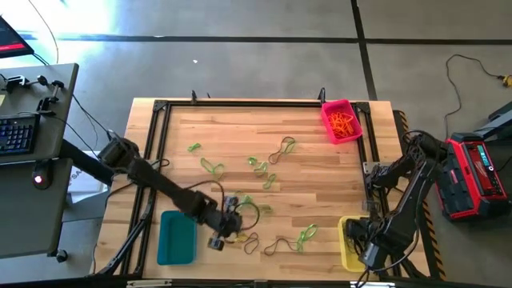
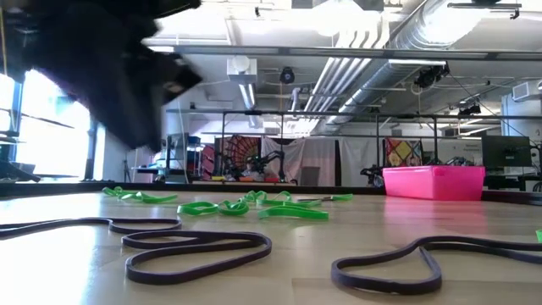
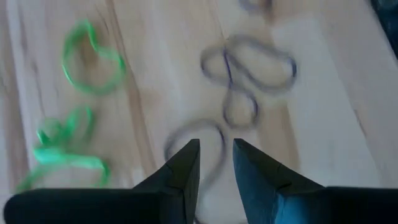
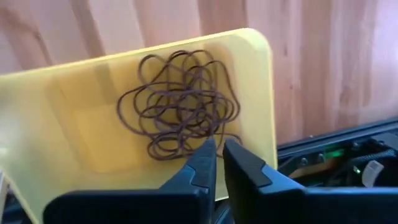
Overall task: Sort rubber bands into baskets
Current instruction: Put the purple rubber band into the yellow bin
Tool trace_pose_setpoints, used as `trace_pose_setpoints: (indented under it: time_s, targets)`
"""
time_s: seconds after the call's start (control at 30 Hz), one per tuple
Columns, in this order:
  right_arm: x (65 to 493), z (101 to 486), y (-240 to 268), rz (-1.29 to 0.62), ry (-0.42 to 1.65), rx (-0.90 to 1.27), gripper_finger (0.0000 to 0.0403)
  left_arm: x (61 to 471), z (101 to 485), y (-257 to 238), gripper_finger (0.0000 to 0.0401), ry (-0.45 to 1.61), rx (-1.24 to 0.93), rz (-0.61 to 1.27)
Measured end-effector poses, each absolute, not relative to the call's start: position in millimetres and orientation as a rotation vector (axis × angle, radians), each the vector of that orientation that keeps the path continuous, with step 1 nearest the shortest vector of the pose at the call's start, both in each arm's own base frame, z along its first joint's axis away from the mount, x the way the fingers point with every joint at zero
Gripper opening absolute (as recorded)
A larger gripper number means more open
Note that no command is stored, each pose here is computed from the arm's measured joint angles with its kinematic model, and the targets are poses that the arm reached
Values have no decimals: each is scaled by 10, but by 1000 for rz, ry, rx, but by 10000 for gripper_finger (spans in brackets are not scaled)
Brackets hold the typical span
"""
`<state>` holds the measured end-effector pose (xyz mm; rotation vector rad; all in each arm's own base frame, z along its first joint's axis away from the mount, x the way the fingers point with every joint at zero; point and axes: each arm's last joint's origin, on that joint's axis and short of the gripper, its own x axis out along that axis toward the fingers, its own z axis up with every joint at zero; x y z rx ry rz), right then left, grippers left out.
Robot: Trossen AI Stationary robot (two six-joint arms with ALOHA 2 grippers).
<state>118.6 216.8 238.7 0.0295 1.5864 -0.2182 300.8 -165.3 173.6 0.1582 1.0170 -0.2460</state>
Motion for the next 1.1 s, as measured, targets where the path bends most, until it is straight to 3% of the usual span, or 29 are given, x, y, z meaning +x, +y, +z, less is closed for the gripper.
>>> trace_pose_setpoints:
  time_s: [0.4, 0.6, 0.8, 1.0, 1.1]
  targets:
    - [1194, 2387, 2173, -236, 1538, 31, 8, 2837, 1579, -1674, 162, 1173, 42, -30]
    - [1193, 2387, 2169, -239, 1539, 27, 7, 2884, 1376, -1619, 163, 1250, 51, 2]
    - [1187, 2389, 2160, -247, 1543, 21, 7, 2908, 1325, -1608, 124, 1282, 37, -24]
    - [1194, 2386, 2180, -236, 1555, 55, 3, 2899, 1321, -1625, 16, 1290, 53, -58]
    - [1200, 2385, 2189, -245, 1540, 75, 1, 2886, 1333, -1627, 9, 1293, 64, -50]
